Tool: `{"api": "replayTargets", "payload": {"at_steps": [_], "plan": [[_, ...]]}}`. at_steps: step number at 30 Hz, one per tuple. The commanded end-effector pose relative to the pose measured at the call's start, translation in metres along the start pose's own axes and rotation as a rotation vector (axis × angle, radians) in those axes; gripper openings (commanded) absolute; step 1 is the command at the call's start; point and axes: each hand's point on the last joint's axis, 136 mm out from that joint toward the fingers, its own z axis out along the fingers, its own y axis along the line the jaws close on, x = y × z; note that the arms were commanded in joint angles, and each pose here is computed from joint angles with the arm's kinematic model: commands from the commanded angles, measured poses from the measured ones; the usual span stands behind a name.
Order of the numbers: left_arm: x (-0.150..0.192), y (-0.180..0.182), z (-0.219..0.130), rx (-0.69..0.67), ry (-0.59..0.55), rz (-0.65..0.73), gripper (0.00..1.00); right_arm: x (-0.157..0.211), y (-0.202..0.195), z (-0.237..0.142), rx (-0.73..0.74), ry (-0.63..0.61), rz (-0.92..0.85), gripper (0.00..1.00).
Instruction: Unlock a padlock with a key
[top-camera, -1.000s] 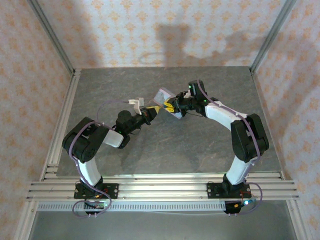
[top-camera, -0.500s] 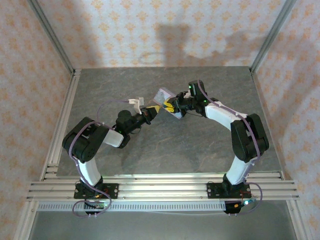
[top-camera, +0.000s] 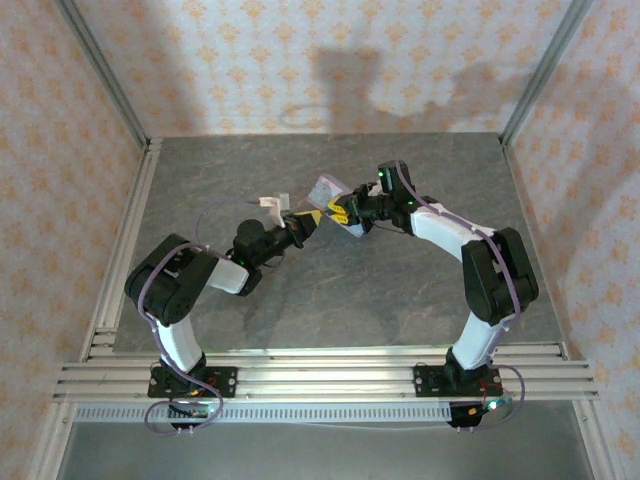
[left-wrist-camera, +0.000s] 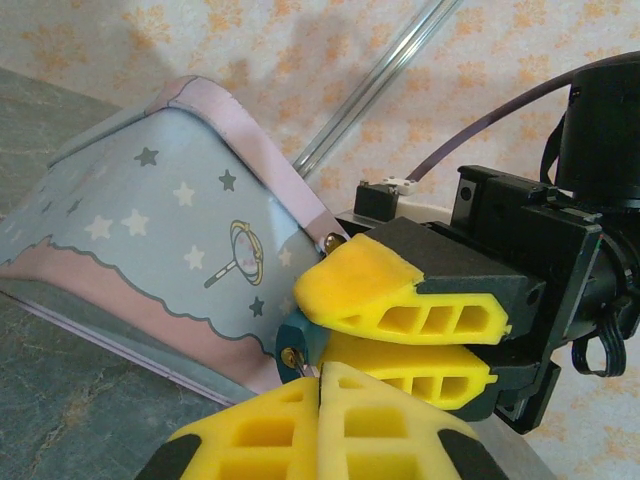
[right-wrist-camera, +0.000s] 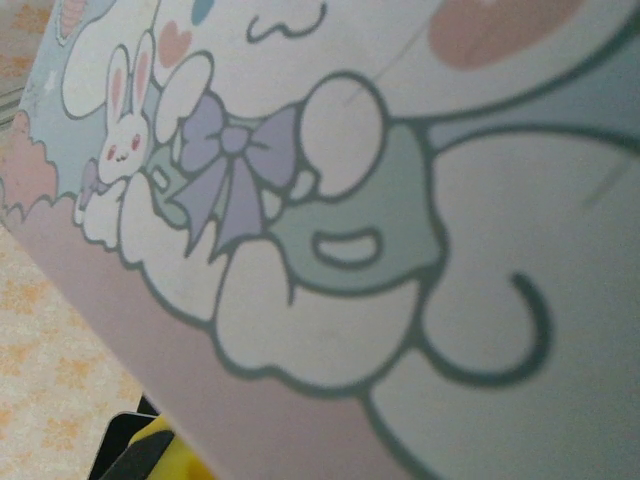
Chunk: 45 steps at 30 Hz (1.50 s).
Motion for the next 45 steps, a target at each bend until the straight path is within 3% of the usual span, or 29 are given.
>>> {"api": "replayTargets", "payload": {"at_steps": [1, 25, 39, 45], "plan": [[-0.01, -0.011, 0.007, 0.045, -0.036, 0.017, 0.0, 0.01, 0.012, -0.007, -0.041, 0.029, -0.001, 0.0], [0.005, 0.01, 0.016, 0.036, 0.017, 0.009, 0.0, 0.022, 0.01, -0.011, -0.035, 0.079, -0.01, 0.0], [0.006, -0.005, 0.023, 0.104, 0.044, 0.061, 0.0, 0.029, -0.002, -0.015, 0.044, 0.104, -0.028, 0.0], [0.029, 0.003, 0.031, 0.098, 0.091, 0.044, 0.0, 0.028, 0.0, -0.015, 0.053, 0.104, -0.034, 0.0]]}}
